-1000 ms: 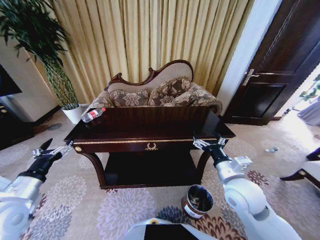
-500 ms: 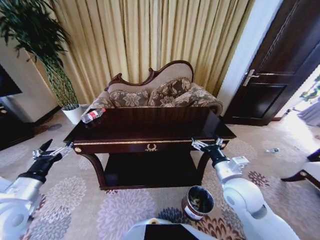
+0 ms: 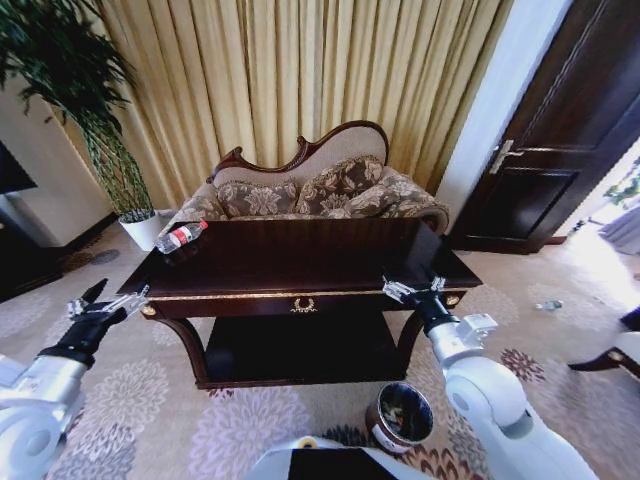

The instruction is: Move to the front of the table and place the trash on the table into the trash bin.

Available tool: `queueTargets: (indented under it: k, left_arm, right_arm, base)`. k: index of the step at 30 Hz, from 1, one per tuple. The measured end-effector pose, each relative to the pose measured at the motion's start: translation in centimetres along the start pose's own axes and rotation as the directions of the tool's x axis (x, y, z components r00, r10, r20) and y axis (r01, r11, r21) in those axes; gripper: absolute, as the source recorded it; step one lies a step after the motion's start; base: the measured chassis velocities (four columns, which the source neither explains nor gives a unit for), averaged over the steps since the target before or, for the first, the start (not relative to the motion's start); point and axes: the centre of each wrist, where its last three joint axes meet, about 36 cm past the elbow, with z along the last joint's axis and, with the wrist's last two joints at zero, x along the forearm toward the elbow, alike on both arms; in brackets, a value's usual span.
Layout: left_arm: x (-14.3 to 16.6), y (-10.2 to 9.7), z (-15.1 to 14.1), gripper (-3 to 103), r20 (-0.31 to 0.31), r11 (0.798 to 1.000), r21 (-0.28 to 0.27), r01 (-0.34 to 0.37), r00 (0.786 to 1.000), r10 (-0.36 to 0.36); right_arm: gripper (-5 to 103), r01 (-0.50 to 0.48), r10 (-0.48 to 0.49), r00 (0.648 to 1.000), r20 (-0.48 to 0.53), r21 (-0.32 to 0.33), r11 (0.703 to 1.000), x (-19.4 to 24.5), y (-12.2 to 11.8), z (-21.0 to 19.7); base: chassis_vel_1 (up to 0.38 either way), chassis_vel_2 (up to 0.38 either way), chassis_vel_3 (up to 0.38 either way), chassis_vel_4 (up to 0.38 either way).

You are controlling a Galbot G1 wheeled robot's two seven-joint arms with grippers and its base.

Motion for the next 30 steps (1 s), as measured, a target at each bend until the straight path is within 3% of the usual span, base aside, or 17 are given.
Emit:
queueTargets:
  k: [30]
  left_arm:
    - [-0.02, -0.04, 0.20, 100, -0.002, 1.000, 0.002, 0.001, 1.000, -0.001]
  right_arm:
    - [100, 0.022, -0.022, 1.000, -0.002, -0.008, 1.000, 0.14, 0.52, 0.08]
  base:
    - [-0.065, 0.059, 0.062, -0.059]
